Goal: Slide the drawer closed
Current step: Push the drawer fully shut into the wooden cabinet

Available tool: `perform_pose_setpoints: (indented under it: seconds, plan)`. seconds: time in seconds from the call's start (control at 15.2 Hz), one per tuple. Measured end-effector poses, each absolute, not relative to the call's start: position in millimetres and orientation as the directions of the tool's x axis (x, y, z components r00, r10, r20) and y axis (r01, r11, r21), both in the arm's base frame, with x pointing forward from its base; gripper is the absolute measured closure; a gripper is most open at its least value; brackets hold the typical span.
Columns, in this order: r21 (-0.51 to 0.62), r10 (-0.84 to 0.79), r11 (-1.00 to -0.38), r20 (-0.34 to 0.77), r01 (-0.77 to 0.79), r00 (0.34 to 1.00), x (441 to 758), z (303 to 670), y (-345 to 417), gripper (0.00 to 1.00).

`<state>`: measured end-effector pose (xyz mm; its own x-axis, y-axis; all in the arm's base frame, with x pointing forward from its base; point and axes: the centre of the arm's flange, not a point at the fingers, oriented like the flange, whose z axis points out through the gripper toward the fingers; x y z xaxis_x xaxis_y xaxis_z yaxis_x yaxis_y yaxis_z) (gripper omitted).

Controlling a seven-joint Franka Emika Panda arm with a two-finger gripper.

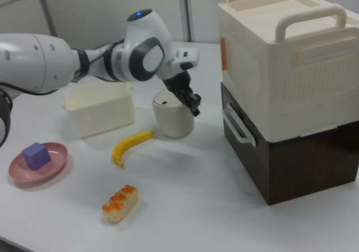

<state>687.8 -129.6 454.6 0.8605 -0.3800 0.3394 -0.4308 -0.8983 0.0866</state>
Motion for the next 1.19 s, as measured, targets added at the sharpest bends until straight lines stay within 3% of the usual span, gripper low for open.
perform_pose_setpoints:
  seconds: [0.66, 0.72, 0.79, 0.92, 0.99, 1.19]
  plan:
    - [0.095, -0.166, -0.979, 0.123, -0.178, 0.978, 637, 532, -42, 0.95]
    - [0.087, -0.149, -0.983, 0.102, -0.158, 0.984, 631, 539, -36, 0.90]
    - [0.080, -0.137, -0.986, 0.079, -0.144, 0.987, 622, 547, -29, 0.74]
    - [0.081, -0.131, -0.987, 0.054, -0.135, 0.990, 614, 552, -26, 0.70]
    - [0.082, -0.132, -0.987, 0.048, -0.136, 0.990, 611, 555, -26, 0.64]
    - [0.086, -0.136, -0.986, 0.052, -0.140, 0.989, 604, 565, -30, 0.35]
